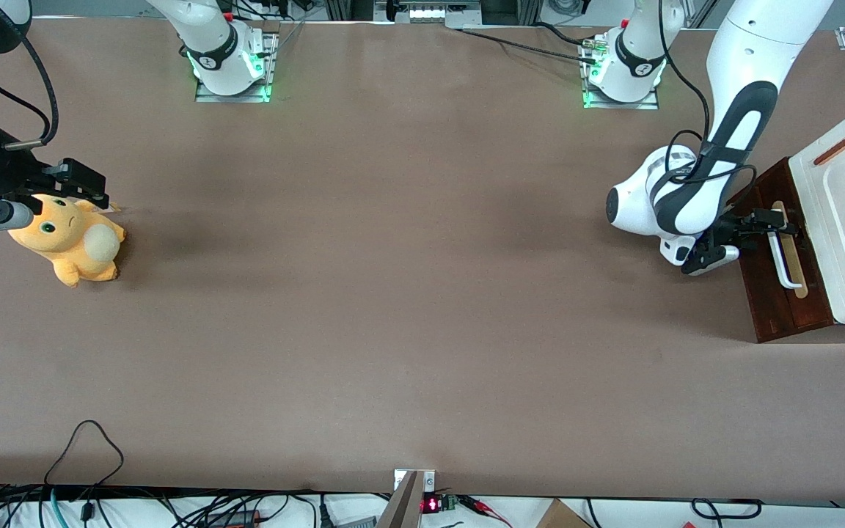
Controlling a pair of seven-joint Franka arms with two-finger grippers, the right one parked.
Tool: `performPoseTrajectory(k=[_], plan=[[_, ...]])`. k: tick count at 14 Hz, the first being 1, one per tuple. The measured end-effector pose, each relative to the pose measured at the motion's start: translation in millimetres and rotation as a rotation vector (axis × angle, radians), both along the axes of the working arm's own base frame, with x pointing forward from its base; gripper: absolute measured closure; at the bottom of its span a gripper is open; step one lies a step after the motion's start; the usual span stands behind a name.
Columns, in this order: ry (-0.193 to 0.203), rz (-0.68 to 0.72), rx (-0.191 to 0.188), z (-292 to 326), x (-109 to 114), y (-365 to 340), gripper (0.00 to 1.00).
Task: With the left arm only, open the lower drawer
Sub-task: 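Close the left gripper around the white bar handle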
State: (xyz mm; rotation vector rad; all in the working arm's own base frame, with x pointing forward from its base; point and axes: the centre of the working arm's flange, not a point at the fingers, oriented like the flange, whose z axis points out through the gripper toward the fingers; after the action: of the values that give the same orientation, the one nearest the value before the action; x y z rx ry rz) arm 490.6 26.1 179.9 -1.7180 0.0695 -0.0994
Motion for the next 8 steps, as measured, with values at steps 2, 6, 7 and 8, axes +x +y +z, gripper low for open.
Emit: performPoseTrajectory(k=[2, 6, 7, 8], plan=[[0.000, 0.000, 0.001, 0, 0, 0, 0.19], [0.004, 0.004, 0.006, -1, -2, 4, 0.37], [0.004, 0.003, 0.013, -2, -1, 8, 0.37], [0.005, -0.004, 0.025, -2, -1, 13, 0.39]])
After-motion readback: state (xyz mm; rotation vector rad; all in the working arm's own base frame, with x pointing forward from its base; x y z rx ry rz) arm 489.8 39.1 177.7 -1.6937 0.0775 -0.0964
